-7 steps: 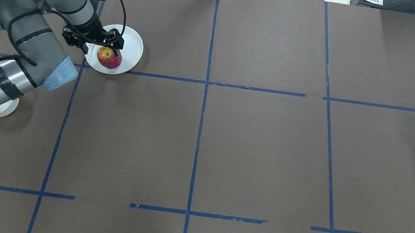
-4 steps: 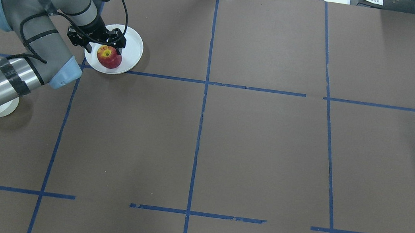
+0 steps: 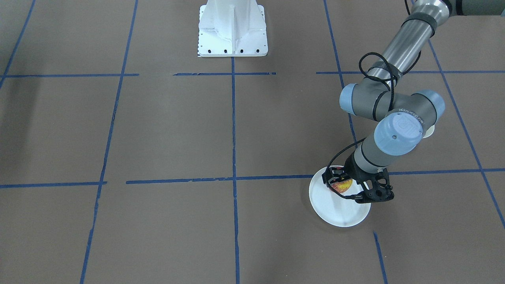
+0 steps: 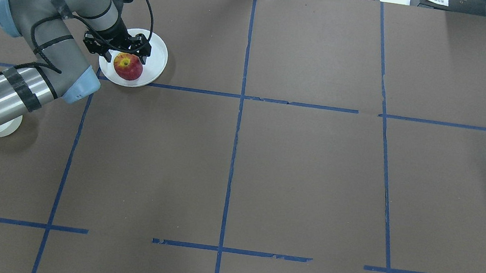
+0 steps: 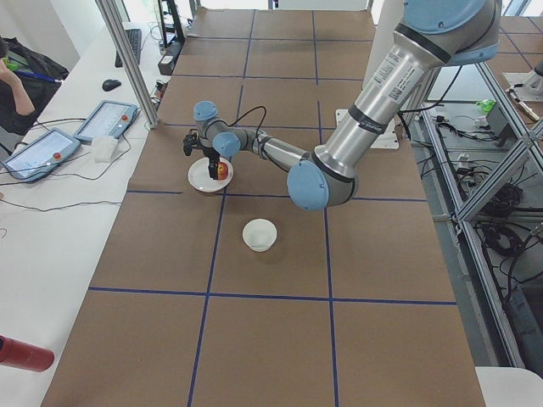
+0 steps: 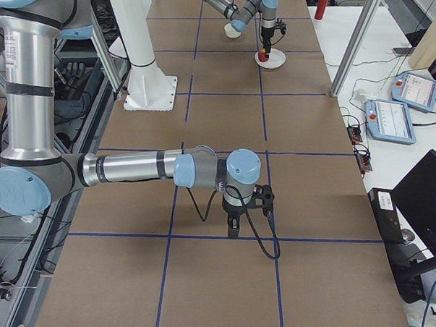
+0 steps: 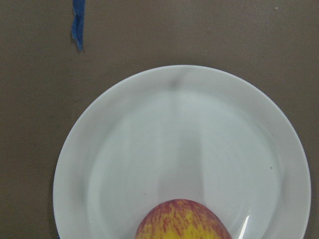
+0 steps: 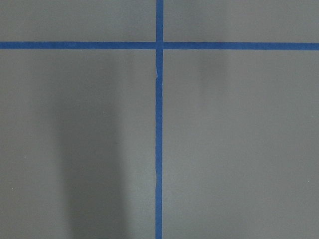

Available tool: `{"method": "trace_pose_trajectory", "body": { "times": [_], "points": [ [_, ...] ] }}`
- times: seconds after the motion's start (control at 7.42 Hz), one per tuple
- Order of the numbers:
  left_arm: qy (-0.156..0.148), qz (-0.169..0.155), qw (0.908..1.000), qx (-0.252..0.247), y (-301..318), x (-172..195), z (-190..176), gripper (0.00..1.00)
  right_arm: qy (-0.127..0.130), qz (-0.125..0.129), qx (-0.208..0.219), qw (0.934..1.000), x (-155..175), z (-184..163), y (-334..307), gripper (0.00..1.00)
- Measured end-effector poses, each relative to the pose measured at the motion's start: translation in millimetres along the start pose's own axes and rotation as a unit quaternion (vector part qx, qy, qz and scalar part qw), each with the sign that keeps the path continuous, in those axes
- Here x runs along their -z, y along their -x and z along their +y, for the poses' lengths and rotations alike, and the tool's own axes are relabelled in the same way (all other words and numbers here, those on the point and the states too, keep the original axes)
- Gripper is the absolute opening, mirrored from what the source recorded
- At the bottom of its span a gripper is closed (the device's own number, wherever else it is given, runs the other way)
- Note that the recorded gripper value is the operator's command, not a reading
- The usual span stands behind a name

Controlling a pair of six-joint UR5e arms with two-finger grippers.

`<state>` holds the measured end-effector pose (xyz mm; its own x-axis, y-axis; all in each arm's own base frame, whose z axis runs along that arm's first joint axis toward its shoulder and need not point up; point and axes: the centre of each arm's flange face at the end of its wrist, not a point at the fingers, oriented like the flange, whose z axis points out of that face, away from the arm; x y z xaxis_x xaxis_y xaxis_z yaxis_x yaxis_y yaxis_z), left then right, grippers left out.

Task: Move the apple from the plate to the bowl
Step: 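Lower the left gripper and close it around the red-yellow apple, then lift the apple and carry it with the left gripper toward the white bowl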

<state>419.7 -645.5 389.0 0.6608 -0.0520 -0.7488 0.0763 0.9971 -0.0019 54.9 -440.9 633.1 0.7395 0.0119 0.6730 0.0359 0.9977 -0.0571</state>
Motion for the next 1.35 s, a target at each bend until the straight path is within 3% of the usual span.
{"method": "trace_pose_trajectory", "body": {
  "times": [0.13, 0.27, 0.54, 0.67, 0.81, 1.35],
  "points": [
    [0.000, 0.001, 1.0000, 0.001, 0, -4, -2, 1.00, 0.000, 0.000, 0.000, 1.0000, 0, 0, 0, 1.00],
    [0.000, 0.002, 1.0000, 0.001, 0, -7, -2, 0.85, 0.000, 0.000, 0.000, 1.0000, 0, 0, 0, 1.00],
    [0.002, 0.003, 1.0000, 0.000, -2, -12, 1, 0.42, 0.000, 0.000, 0.000, 1.0000, 0, 0, 0, 1.00],
    [0.002, 0.004, 1.0000, -0.001, -2, -13, 2, 0.14, 0.000, 0.000, 0.000, 1.0000, 0, 0, 0, 1.00],
    [0.002, 0.004, 1.0000, -0.002, -2, -12, 2, 0.00, 0.000, 0.000, 0.000, 1.0000, 0, 0, 0, 1.00],
    [-0.018, 0.000, 0.9998, 0.001, 13, 66, 0, 0.00, 0.000, 0.000, 0.000, 1.0000, 0, 0, 0, 1.00]
  ]
}}
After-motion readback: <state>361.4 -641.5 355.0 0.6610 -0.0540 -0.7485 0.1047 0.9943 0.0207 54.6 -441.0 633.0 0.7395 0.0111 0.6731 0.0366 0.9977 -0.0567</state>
